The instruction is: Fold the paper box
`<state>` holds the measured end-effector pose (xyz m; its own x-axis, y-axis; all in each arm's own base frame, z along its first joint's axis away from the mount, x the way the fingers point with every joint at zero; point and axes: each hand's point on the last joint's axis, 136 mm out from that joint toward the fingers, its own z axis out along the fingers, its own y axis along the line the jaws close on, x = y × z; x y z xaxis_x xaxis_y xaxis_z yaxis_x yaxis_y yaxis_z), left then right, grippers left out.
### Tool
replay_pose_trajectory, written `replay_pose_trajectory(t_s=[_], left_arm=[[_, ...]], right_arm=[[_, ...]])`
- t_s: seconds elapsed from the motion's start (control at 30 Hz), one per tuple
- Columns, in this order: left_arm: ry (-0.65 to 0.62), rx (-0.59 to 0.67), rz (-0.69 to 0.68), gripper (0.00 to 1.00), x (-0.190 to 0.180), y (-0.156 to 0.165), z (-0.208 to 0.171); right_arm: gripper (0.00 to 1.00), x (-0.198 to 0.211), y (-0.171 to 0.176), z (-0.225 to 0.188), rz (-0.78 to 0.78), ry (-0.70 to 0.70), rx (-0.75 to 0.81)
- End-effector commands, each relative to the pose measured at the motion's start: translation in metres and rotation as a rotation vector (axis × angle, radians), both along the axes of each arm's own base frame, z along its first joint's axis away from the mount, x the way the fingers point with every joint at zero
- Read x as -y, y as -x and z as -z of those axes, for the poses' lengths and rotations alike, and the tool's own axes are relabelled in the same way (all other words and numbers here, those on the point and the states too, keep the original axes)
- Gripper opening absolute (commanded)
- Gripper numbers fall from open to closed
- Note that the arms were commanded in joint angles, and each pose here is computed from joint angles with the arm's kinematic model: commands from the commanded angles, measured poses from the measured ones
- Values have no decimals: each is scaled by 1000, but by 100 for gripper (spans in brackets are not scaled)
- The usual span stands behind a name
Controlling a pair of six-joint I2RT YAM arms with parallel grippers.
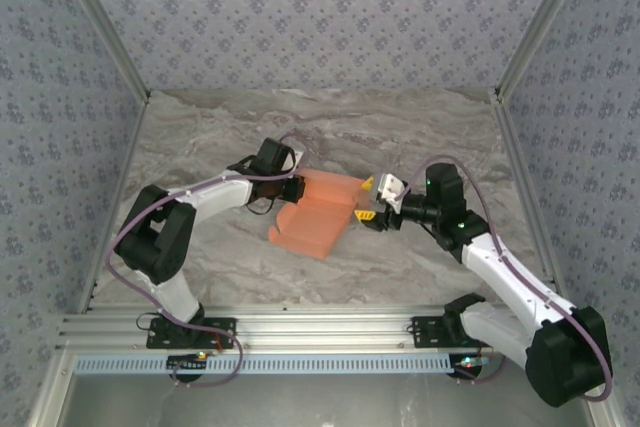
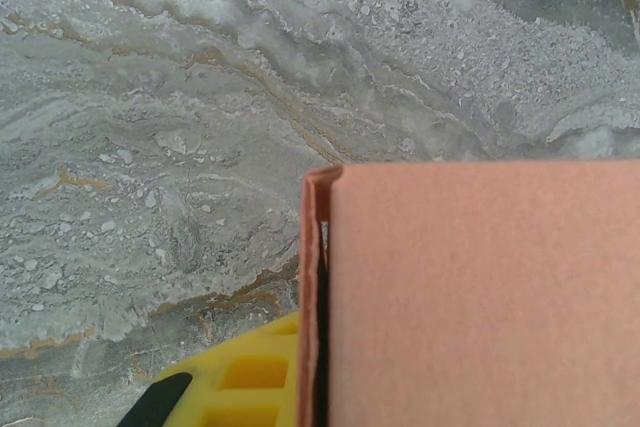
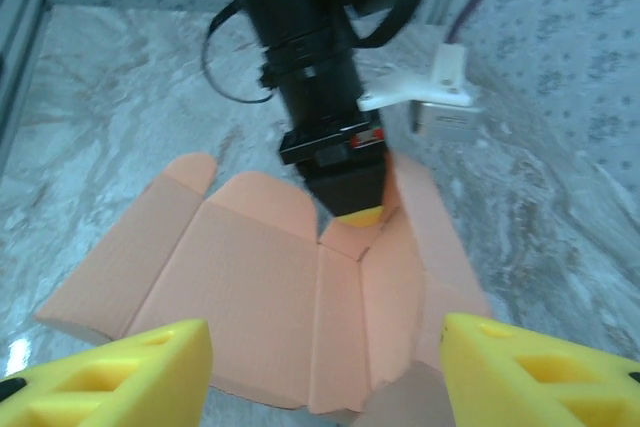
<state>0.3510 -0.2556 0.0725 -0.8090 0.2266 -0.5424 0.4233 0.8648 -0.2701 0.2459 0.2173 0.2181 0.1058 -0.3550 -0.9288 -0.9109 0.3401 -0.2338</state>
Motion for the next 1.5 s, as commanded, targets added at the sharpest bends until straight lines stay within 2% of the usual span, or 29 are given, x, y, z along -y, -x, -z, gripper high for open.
replay_pose_trajectory(t_s=[0.0, 0.13, 0.2, 0.33, 0.47, 0.6, 0.7, 0.97, 1.23, 1.37, 1.47], left_arm=[[48, 41, 13, 0, 8, -2, -20], [56, 51, 15, 0, 8, -1, -25], [60, 55, 15, 0, 9, -1, -28], [69, 58, 15, 0, 10, -2, -30], [74, 59, 16, 0, 11, -2, -32], [78, 56, 16, 0, 12, -2, -32], [78, 51, 13, 0, 13, -2, -30], [83, 43, 5, 0, 13, -2, -28], [54, 46, -37, 0, 7, -7, -21], [2, 100, -91, 0, -4, -14, -13], [-30, 147, -142, 0, -12, -18, -12]], right_arm=[[63, 24, -24, -19, 167, -106, -8], [61, 65, -49, -26, 343, -251, -108], [57, 74, -55, -16, 378, -257, -178], [57, 58, -48, 7, 296, -192, -278], [59, 41, -55, 18, 294, -168, -322], [53, 25, -63, 23, 263, -157, -366], [45, 9, -62, 25, 217, -123, -361], [38, -18, -58, 39, 212, -23, -325], [43, -25, -62, 53, 326, -17, -235], [43, -29, -58, 64, 359, -17, -177], [43, -23, -68, 73, 435, -45, -194]])
